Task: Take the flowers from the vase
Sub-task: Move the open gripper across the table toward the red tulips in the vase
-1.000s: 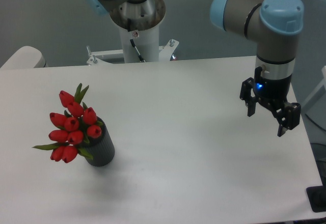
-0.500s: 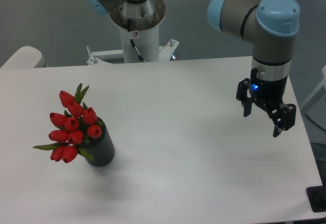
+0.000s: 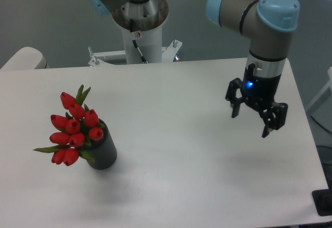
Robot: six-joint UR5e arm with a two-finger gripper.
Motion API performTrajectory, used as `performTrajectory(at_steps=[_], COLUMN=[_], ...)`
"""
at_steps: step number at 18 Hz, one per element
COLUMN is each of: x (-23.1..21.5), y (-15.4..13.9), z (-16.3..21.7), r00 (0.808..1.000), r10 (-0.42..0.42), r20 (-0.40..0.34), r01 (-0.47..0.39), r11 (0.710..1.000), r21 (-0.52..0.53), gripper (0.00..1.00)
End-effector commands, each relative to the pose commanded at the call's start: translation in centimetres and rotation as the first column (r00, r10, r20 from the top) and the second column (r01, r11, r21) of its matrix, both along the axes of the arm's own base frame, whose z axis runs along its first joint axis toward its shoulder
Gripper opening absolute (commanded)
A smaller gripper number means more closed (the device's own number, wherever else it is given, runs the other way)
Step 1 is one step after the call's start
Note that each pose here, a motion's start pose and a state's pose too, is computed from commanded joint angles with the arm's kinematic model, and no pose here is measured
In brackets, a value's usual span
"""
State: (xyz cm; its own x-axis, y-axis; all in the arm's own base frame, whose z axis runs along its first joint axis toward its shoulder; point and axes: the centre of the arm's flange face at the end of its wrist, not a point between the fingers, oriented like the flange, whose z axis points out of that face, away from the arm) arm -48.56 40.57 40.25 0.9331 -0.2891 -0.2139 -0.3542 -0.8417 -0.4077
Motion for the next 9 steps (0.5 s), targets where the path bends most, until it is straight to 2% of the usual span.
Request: performTrajectory(at_steps=[3, 6, 8, 9], x=[3.0, 6.3, 8.1, 9.0], y=[0.8, 2.5, 2.9, 3.0], z=[-0.4, -1.1, -1.8, -1.6], r00=[0.997, 0.983, 0.965, 0.95], r10=[0.043, 0.086, 0.101, 0.105], r20=[0.064, 0.164, 0.242, 0.294], r01=[-0.045, -0.095, -0.123, -0.143], r11=[0.999, 0.994, 0.99, 0.983], r21=[0.02, 0.049, 0.076, 0.111], gripper=[1.0, 1.0, 1.0, 1.0])
